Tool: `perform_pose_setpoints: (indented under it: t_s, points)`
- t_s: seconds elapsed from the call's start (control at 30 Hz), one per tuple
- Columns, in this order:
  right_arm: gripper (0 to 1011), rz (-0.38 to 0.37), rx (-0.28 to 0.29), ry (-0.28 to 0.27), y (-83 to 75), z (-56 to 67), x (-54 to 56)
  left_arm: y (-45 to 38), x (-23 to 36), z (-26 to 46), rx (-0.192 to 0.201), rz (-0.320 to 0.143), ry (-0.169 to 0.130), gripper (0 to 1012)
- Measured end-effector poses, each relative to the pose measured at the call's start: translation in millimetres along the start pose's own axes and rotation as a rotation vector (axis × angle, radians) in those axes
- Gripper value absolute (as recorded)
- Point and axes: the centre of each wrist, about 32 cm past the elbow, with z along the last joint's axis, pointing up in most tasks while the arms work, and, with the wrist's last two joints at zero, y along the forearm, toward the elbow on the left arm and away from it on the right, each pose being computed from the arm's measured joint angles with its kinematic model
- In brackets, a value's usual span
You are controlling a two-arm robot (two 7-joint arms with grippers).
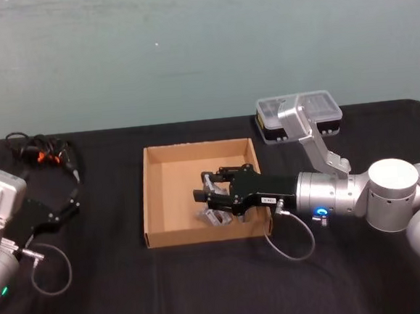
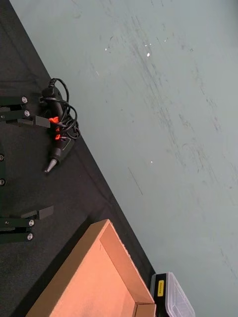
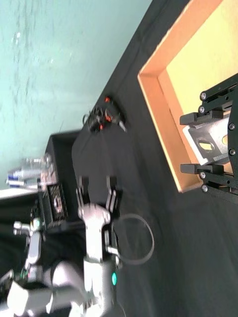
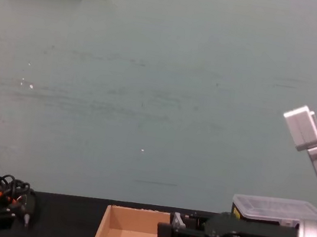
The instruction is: Use one hand to pick up the angle iron from the table and place it into the box.
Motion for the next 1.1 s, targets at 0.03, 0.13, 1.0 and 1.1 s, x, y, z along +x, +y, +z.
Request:
perform_pose_setpoints:
  t_s: [0.03,0.13,1.0,1.1]
  points:
    - [474,-0.009,-0.002,0.004,1.2,0.4,1.4,0.0,0.0,0.0,0.000,0.000,0.000,1000]
    - [476,-0.046,-0.012,0.015,5.6,2.1,7.3,0.0,0.0,0.0,0.000,0.000,0.000,1000]
    - [474,-0.138,-0.069,0.034,19.2,-2.1,17.6,0.0,0.0,0.0,0.000,0.000,0.000,1000]
    - [474,-0.137,-0.068,0.034,19.1,-1.9,17.7,0.0,0.0,0.0,0.000,0.000,0.000,1000]
